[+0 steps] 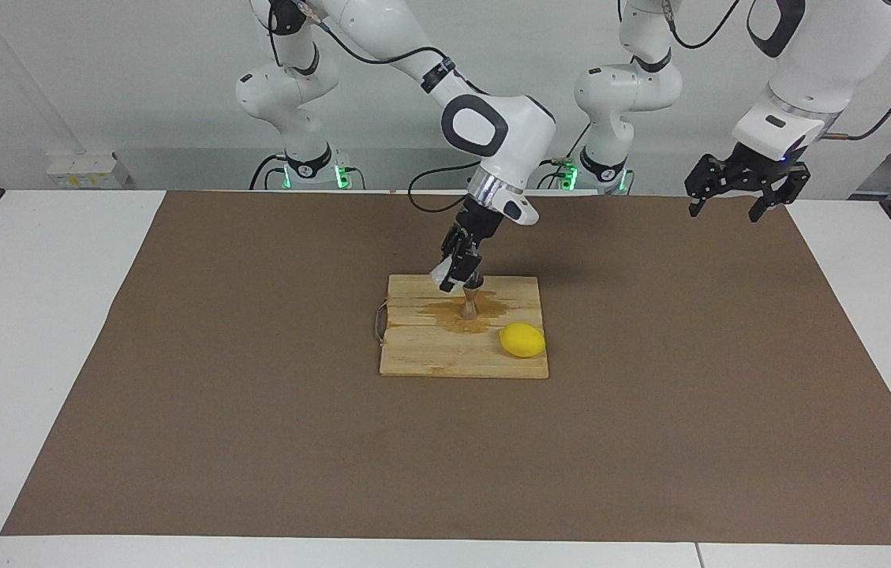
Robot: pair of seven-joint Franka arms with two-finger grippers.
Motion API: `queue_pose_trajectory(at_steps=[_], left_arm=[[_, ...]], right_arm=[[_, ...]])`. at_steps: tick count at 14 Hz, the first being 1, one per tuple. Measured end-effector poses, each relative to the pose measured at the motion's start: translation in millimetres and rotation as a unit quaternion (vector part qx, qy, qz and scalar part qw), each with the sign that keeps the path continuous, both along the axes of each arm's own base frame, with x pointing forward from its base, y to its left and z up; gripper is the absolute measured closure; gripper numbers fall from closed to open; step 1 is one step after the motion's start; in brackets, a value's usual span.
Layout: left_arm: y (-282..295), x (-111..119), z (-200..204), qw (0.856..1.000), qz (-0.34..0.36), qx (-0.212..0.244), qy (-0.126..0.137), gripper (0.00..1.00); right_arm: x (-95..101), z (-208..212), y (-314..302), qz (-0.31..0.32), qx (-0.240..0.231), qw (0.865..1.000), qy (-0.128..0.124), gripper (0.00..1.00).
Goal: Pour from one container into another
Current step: 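Turn the white cup upright and carry it off the board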
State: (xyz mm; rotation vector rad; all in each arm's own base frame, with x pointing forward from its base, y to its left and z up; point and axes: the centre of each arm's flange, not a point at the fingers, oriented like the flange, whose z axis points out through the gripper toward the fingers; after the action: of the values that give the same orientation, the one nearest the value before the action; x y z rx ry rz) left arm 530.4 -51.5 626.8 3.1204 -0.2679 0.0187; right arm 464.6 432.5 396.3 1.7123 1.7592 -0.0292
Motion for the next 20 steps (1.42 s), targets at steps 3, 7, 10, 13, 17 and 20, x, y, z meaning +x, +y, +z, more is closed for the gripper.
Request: queue_pose_trajectory(at_steps=[3,7,10,13,17,20], left_arm=[[0.0,0.0,0.0,1.000,0.000,0.000,0.000,0.00],[0.0,0.0,0.0,1.000,0.000,0.000,0.000,0.00],[-0.1,0.0,0.0,1.000,0.000,0.000,0.000,0.00],[-0.1,0.0,0.0,1.000,0.000,0.000,0.000,0.00],[-0.1,0.0,0.0,1.000,0.000,0.000,0.000,0.00],[-0.1,0.0,0.0,1.000,0.000,0.000,0.000,0.00]], right_arm=[[2.3,4.5,-6.4,-0.027,0.026,0.999,0.019,0.47],[8.2,17.9,-17.6,-0.052,0.053,0.997,0.028,0.47],[8.8,26.0,-22.0,-0.067,0.073,0.994,0.038,0.47],[11.0,34.9,-29.0,-0.083,0.095,0.991,0.052,0.47],[29.2,47.1,-53.2,-0.092,0.121,0.986,0.071,0.47],[46.0,55.1,-79.7,-0.100,0.146,0.979,0.100,0.47]])
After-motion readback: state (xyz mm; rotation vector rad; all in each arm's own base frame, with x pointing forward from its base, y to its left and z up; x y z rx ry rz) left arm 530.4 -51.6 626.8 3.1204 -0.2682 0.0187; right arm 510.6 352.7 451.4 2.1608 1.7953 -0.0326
